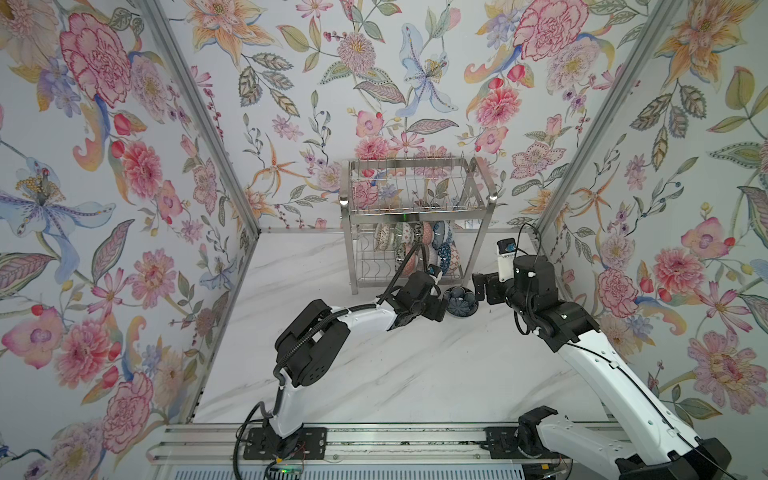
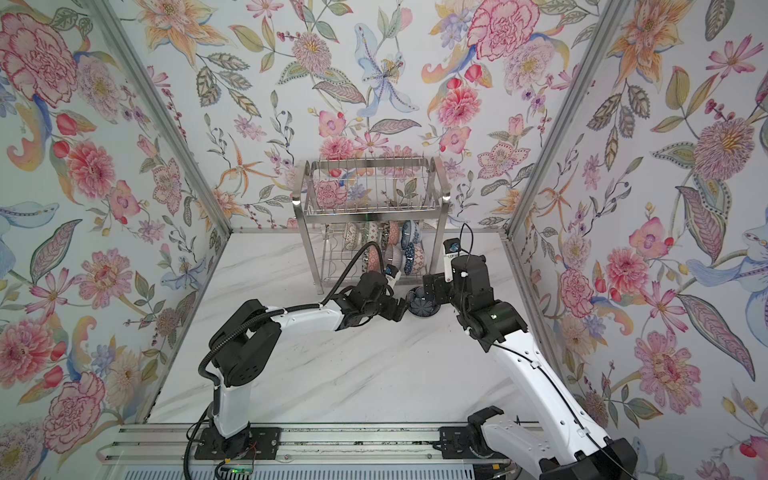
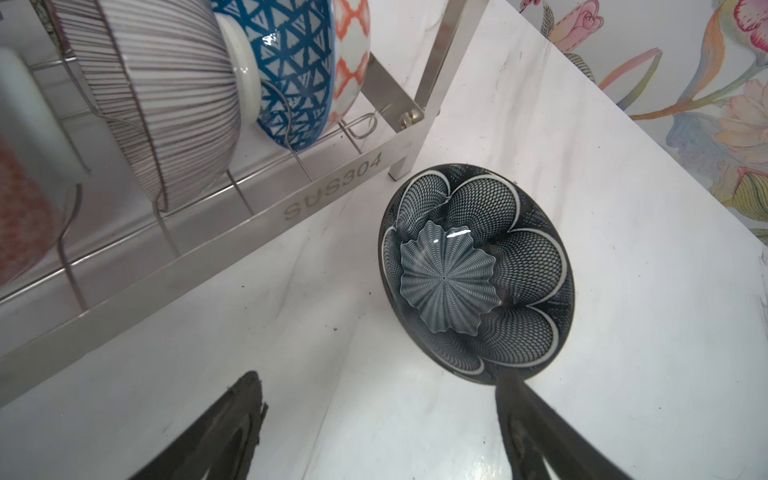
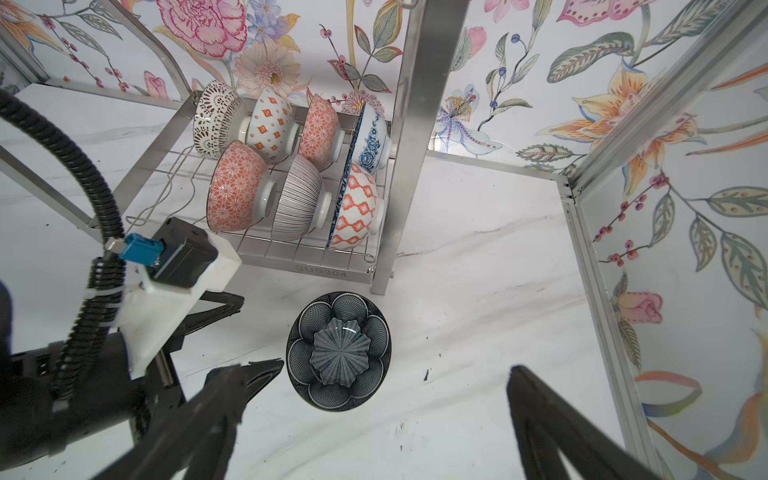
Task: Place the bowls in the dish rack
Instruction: 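Close the left gripper on the rim of the dark geometric bowl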
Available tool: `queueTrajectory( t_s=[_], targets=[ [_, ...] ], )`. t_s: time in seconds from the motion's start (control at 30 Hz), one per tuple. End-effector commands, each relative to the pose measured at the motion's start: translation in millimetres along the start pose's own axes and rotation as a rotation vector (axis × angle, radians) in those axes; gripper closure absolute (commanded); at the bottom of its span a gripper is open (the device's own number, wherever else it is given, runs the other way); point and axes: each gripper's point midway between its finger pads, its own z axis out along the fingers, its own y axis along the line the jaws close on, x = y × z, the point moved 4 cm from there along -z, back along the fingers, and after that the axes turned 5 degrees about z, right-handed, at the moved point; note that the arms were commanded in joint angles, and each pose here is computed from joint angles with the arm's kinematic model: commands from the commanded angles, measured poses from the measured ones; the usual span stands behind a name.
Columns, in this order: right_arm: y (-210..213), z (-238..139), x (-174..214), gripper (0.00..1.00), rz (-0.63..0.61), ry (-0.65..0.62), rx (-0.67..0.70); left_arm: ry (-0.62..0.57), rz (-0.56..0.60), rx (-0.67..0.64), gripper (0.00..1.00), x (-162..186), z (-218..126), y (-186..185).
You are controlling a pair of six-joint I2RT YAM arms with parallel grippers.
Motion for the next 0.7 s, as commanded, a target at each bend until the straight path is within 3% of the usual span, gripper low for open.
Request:
queueTrajectory(
  t_s=[0.0, 0.1, 0.37, 0.67],
  targets=[
    [-3.7, -3.6, 3.6, 0.01, 0.014, 0.004, 0.006, -0.014, -0.013, 0.044, 0.14, -12.7, 7.8, -13.7],
    [-4.5, -3.1, 4.4, 0.01, 0.017, 0.005, 0.007, 0.003, -0.018, 0.049, 0.17, -12.7, 18.6, -14.9],
    [-5.7, -4.0, 4.0, 0.01, 0.022, -0.009, 0.004, 0.051, -0.022, 0.059, 0.40, -4.7, 43.5, -17.1],
    [-6.7, -3.1, 5.3, 0.01, 0.027, -0.014, 0.001, 0.092, 0.001, 0.017, 0.50, 8.9, 60.9, -10.1]
  ],
)
